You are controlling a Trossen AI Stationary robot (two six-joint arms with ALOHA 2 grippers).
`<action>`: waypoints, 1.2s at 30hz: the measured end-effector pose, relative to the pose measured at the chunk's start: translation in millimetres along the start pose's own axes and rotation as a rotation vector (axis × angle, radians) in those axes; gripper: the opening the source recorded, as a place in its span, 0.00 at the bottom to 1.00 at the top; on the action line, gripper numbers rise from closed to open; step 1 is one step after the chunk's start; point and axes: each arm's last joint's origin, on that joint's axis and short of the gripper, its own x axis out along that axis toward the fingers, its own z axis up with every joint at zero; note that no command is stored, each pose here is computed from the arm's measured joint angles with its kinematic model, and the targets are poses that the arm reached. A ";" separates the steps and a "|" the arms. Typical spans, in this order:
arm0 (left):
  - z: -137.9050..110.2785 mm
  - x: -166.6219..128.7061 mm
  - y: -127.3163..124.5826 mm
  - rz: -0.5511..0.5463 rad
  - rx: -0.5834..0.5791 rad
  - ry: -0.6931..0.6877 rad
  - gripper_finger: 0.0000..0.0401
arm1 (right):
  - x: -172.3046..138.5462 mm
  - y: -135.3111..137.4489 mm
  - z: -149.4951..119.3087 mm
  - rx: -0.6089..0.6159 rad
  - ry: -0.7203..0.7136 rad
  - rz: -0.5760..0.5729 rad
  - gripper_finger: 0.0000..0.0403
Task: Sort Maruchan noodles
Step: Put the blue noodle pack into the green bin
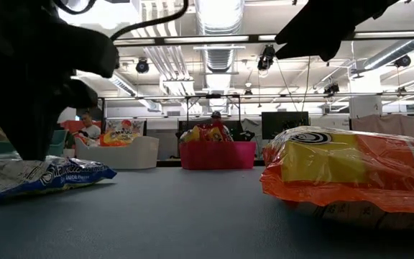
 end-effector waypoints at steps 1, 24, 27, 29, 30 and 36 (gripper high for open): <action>1.5 2.8 -0.9 0.007 0.009 0.006 0.00 | 0.0 0.0 0.0 0.000 0.000 0.000 0.56; 41.5 -31.3 32.2 0.084 0.199 -0.282 0.00 | 0.1 -0.1 -0.4 0.274 0.001 0.000 0.56; 31.7 -29.4 29.7 0.065 0.159 -0.209 0.00 | 5.1 1.7 -3.8 0.338 0.014 -0.008 0.56; 26.3 -27.2 26.2 0.050 0.158 -0.185 0.00 | 11.9 3.7 -9.2 0.352 0.037 -0.022 0.56; 24.0 -25.8 23.8 0.035 0.164 -0.174 0.00 | 16.3 4.4 -12.1 0.352 0.047 -0.030 0.56; 12.9 -22.5 14.5 0.020 0.162 -0.120 0.00 | 41.3 5.9 -26.9 0.346 0.105 -0.045 0.56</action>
